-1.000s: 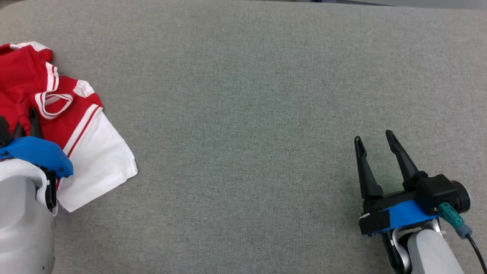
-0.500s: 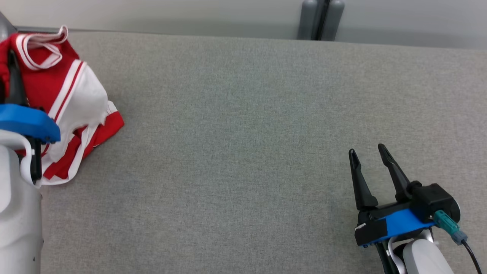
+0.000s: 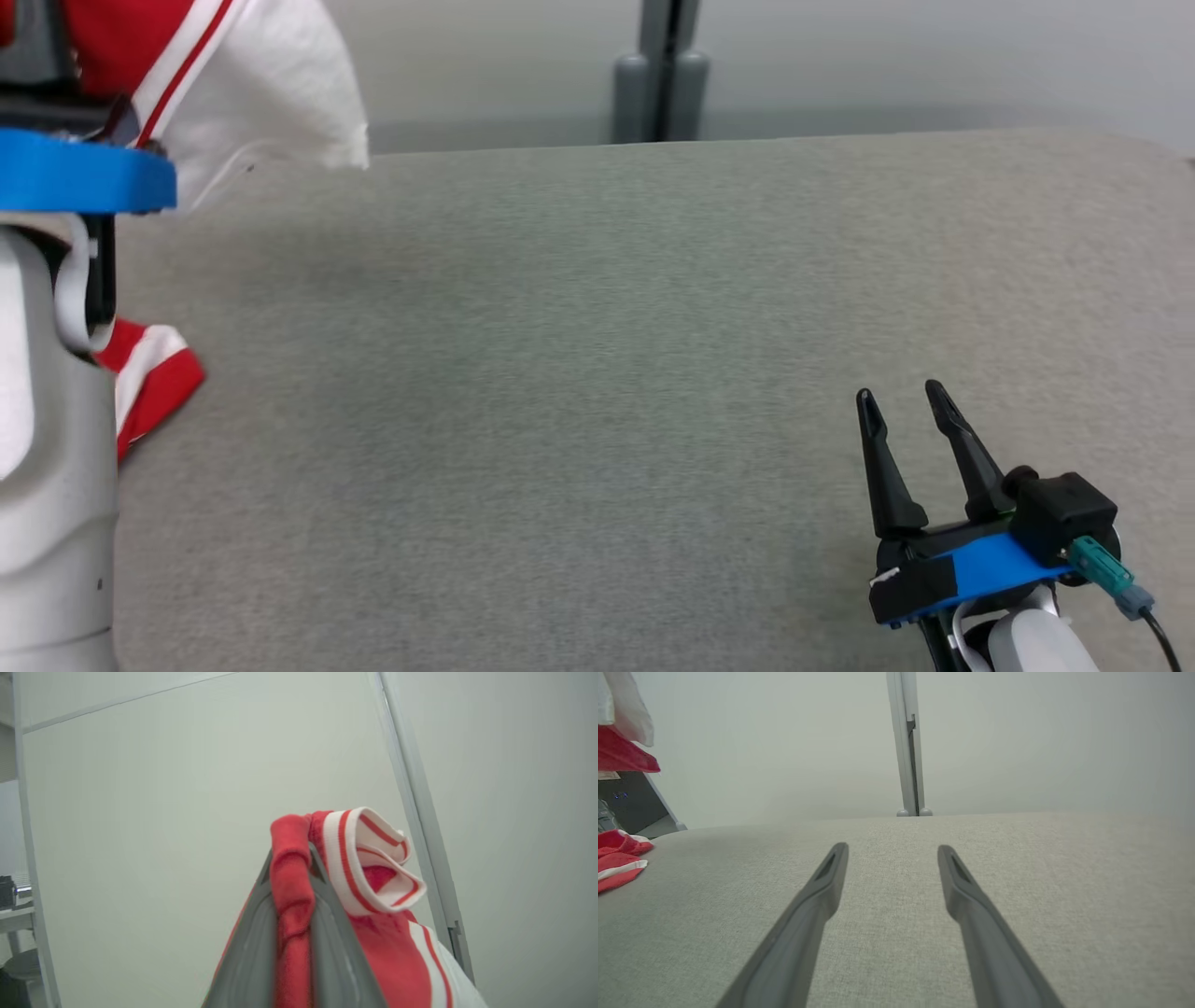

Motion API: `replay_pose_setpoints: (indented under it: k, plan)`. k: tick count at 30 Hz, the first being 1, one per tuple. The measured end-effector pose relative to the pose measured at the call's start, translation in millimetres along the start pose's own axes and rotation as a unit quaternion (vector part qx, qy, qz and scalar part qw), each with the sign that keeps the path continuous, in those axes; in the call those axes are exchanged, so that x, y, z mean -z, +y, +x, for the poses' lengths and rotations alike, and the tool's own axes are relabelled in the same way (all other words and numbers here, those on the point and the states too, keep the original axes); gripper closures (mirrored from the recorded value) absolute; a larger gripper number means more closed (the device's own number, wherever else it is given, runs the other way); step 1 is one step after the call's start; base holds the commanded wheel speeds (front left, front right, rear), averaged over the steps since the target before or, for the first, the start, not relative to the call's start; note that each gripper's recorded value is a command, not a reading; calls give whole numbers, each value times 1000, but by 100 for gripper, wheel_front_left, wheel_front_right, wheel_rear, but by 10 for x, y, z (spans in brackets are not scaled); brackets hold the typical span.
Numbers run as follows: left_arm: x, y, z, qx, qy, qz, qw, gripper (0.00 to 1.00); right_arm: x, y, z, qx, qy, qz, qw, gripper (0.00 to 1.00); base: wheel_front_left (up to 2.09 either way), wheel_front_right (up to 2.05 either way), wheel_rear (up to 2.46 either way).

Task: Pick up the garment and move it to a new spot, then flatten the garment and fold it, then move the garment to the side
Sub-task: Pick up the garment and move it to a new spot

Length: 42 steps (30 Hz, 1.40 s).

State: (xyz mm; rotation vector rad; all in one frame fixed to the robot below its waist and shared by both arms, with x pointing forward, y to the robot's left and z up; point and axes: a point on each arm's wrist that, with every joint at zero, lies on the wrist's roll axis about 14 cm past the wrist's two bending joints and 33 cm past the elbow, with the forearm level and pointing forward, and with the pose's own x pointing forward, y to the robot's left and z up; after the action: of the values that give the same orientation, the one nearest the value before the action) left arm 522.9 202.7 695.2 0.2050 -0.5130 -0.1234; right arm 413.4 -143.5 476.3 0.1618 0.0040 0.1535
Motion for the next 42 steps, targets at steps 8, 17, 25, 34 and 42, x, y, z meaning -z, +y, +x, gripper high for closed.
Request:
replay_pose_setpoints:
  k: [8,17,25,34,42]
  plan:
    - [-588,-1266,504,134,-105,-77,982,100,-92,-444,-294,72,-9,4,997,0,0,0,0]
    - [-555,-2417,460,258,-92,-145,951,100,-207,-757,-533,126,-21,-2,992,0,0,0,0]
    - [172,-2869,-13,294,26,-189,936,100,-198,-822,-567,136,-18,-3,990,0,0,0,0]
    - [1097,-2850,-870,275,190,-207,919,100,-152,-708,-433,114,-13,-1,993,0,0,0,0]
    - [1218,-2894,-1440,278,244,-215,904,0,-141,-569,-352,91,-13,1,996,0,0,0,0]
